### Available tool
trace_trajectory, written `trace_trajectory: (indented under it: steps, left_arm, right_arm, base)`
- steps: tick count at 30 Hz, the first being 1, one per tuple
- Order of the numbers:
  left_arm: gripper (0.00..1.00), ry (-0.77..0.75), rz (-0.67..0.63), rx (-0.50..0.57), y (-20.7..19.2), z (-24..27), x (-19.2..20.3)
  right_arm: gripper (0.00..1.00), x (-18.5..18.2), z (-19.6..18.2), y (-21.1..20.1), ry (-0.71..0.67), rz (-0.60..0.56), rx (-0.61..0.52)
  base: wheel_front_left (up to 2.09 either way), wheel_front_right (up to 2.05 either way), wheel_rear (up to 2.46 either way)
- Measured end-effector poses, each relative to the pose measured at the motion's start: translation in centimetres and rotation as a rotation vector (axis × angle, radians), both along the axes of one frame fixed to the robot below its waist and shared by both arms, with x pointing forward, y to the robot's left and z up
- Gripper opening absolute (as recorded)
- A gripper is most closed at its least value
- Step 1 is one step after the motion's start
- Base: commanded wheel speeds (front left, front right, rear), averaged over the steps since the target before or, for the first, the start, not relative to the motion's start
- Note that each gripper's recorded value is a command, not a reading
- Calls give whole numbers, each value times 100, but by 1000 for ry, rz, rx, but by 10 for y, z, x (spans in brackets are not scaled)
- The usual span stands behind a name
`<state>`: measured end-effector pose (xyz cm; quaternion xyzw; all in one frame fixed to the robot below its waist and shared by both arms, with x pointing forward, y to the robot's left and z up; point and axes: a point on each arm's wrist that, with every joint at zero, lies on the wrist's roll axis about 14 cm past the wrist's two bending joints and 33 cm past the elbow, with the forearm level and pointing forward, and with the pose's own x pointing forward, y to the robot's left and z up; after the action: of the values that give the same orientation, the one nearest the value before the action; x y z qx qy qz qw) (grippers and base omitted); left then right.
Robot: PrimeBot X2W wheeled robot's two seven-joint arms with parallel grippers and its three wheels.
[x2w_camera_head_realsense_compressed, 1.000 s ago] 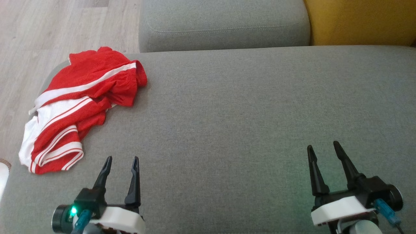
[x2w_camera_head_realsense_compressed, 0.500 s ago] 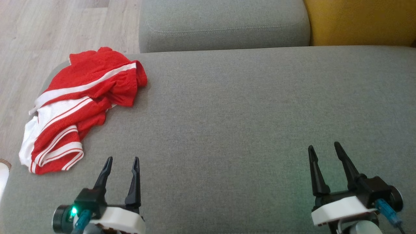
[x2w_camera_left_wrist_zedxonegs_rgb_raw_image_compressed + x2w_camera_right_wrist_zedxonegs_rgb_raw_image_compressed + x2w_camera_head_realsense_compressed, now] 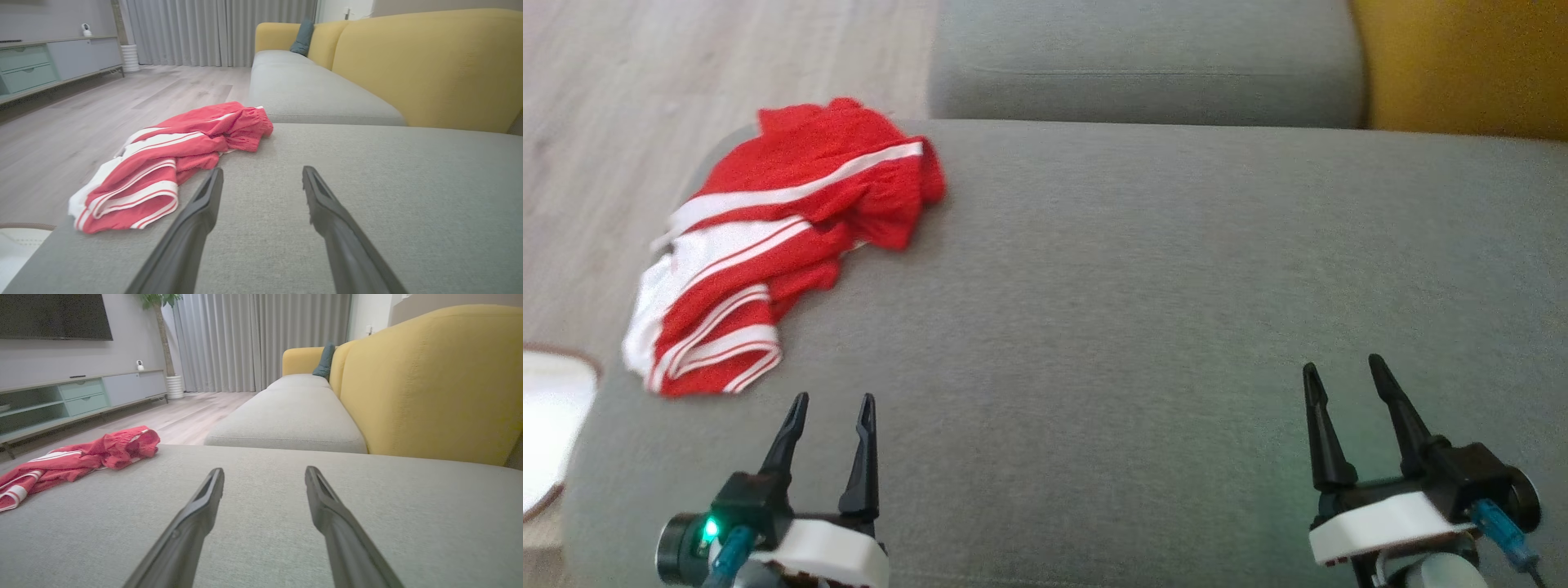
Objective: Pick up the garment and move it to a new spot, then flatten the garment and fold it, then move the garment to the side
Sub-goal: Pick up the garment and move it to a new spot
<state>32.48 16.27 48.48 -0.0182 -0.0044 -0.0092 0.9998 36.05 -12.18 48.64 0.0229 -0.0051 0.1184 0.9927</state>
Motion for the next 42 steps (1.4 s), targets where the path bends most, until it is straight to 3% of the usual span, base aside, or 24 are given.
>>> trace_trajectory:
  steps: [21, 31, 36, 42]
  left_arm:
    - [100, -13, 380, 5, 100, 4, -74]
    - [100, -30, 423, 38, 118, 13, -80]
    - [100, -71, 402, 140, 139, 35, -64]
    - [100, -257, 276, 297, 152, 116, 17]
  right_arm:
    - [100, 18, -1, 124, 9, 366, 14]
    - [100, 19, -5, 131, 19, 387, 17]
    - [100, 25, -11, 123, 33, 360, 16]
    - [100, 51, -4, 117, -11, 326, 13]
  base:
    - [0, 0, 0]
    - [0, 0, 0]
    - [0, 0, 0]
    - [0, 0, 0]
